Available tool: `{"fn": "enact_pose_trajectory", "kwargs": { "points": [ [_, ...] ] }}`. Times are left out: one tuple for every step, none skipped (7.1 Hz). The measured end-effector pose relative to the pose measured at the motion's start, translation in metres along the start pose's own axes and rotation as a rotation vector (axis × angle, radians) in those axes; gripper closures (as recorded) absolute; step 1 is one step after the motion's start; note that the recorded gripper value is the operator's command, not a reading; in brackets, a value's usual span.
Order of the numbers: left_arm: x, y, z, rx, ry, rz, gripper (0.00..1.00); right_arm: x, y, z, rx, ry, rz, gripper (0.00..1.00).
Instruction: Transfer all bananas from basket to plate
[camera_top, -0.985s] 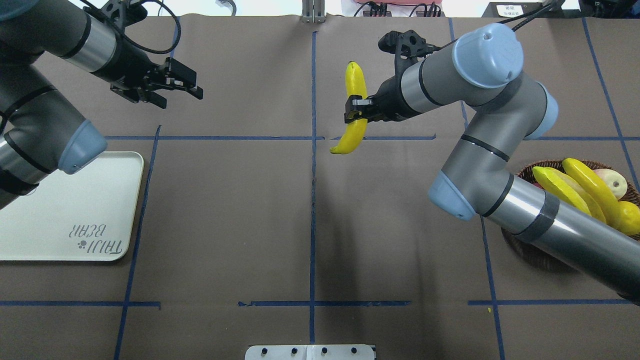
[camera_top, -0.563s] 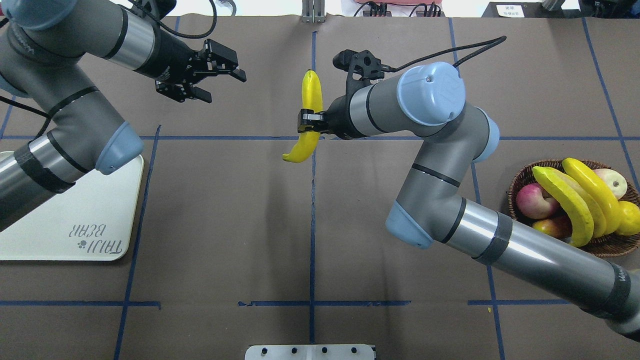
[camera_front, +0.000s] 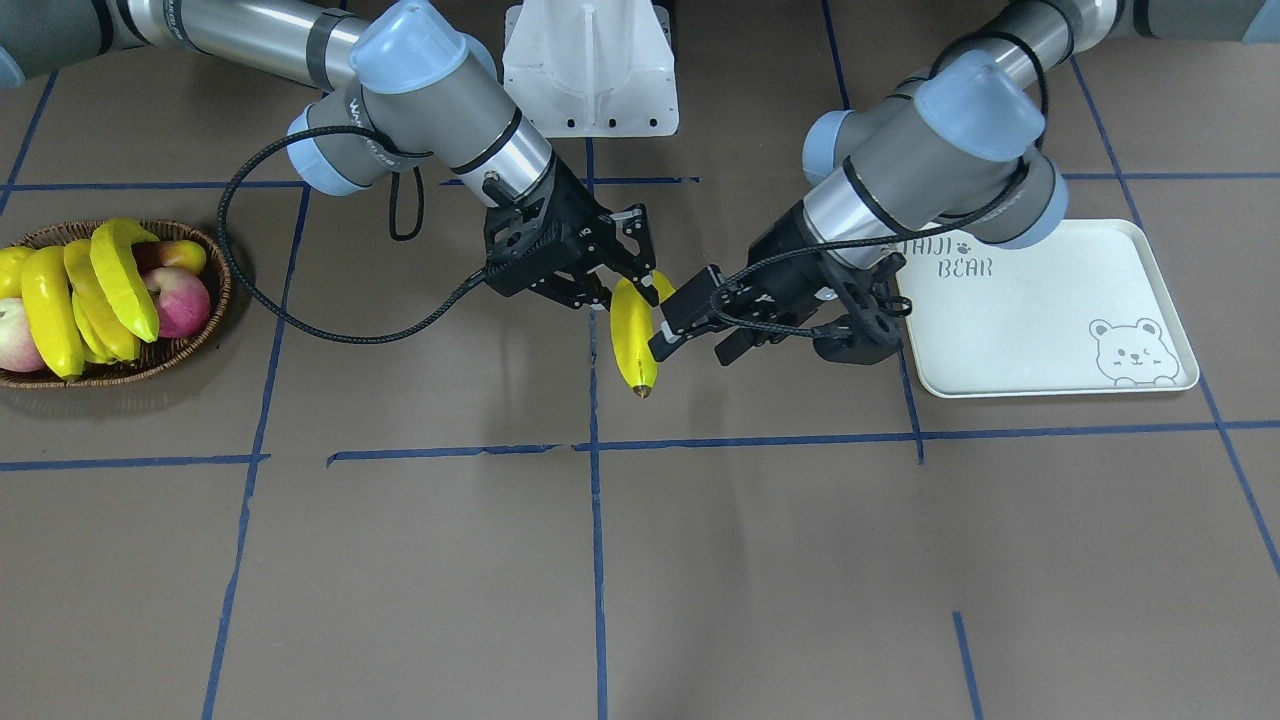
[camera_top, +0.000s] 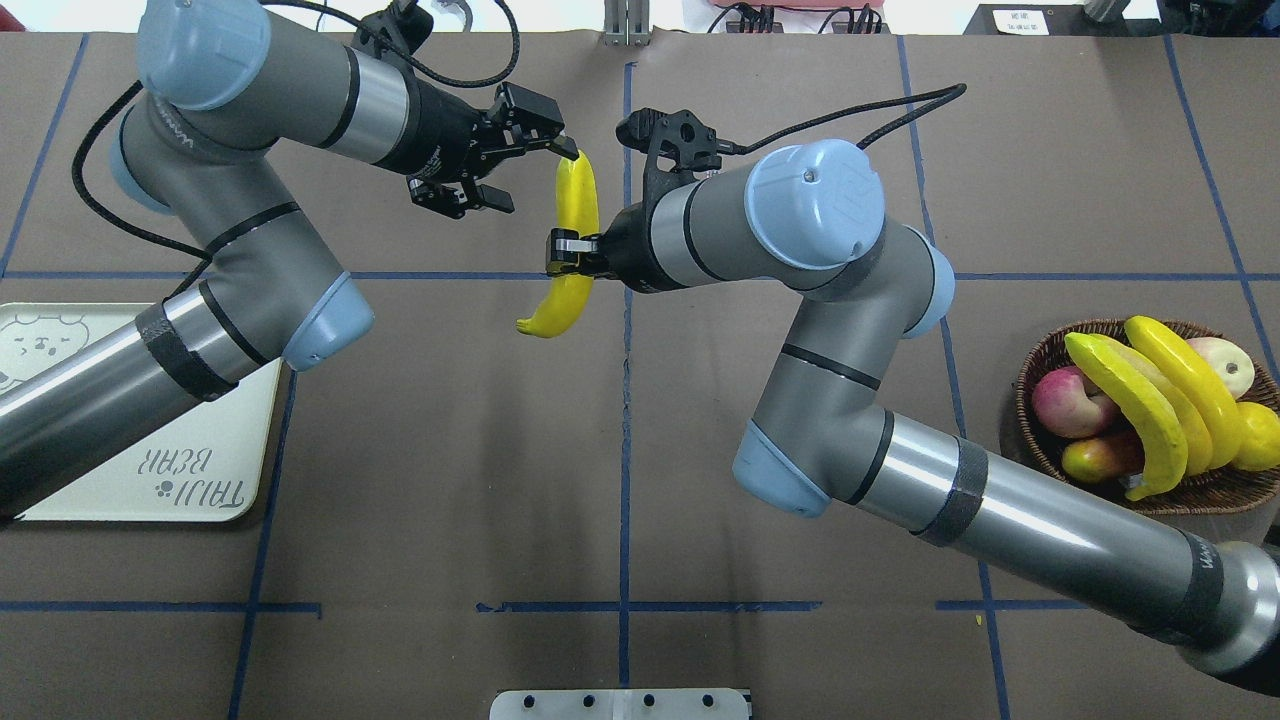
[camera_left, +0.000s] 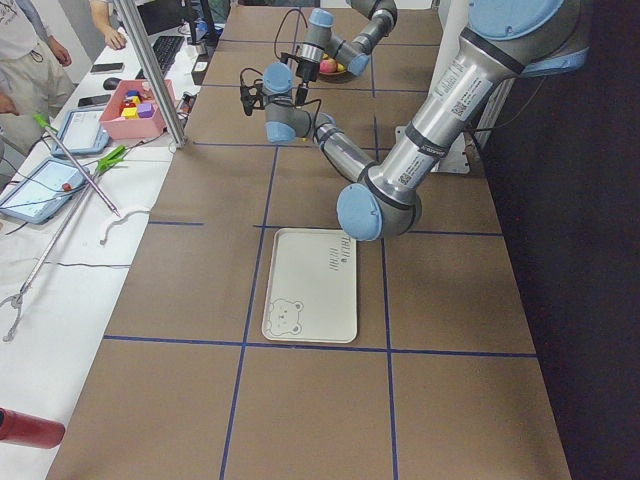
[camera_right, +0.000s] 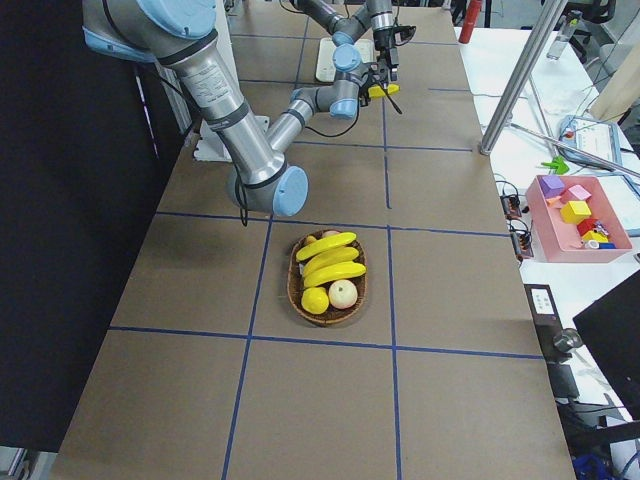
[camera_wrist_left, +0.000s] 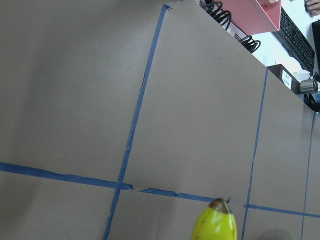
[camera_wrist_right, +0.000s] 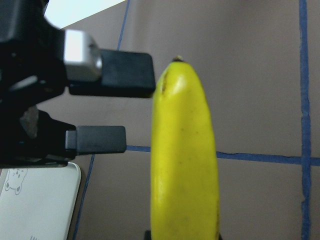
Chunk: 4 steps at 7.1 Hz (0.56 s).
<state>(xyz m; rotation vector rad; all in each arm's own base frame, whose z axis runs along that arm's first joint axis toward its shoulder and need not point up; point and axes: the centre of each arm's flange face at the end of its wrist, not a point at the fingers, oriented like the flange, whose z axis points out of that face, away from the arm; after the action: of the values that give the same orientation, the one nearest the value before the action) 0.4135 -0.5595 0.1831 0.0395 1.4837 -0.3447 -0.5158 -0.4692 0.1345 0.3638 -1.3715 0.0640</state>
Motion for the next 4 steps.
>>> {"fn": "enact_pose_trajectory", "kwargs": {
  "points": [
    [0.004,0.006,0.005,-0.009,0.005,0.003,0.11,-0.004,0.000,0.000,0.000,-0.005,-0.002,0.98],
    [0.007,0.010,0.008,-0.017,0.007,0.006,0.34,-0.006,0.000,-0.001,0.000,-0.008,-0.002,0.98],
    [0.009,0.014,0.010,-0.023,0.010,0.009,0.73,-0.007,0.000,-0.001,0.000,-0.009,-0.003,0.97],
    [0.011,0.016,0.012,-0.027,0.012,0.011,0.98,-0.008,0.000,-0.001,0.001,-0.011,-0.003,0.95]
  ]
}}
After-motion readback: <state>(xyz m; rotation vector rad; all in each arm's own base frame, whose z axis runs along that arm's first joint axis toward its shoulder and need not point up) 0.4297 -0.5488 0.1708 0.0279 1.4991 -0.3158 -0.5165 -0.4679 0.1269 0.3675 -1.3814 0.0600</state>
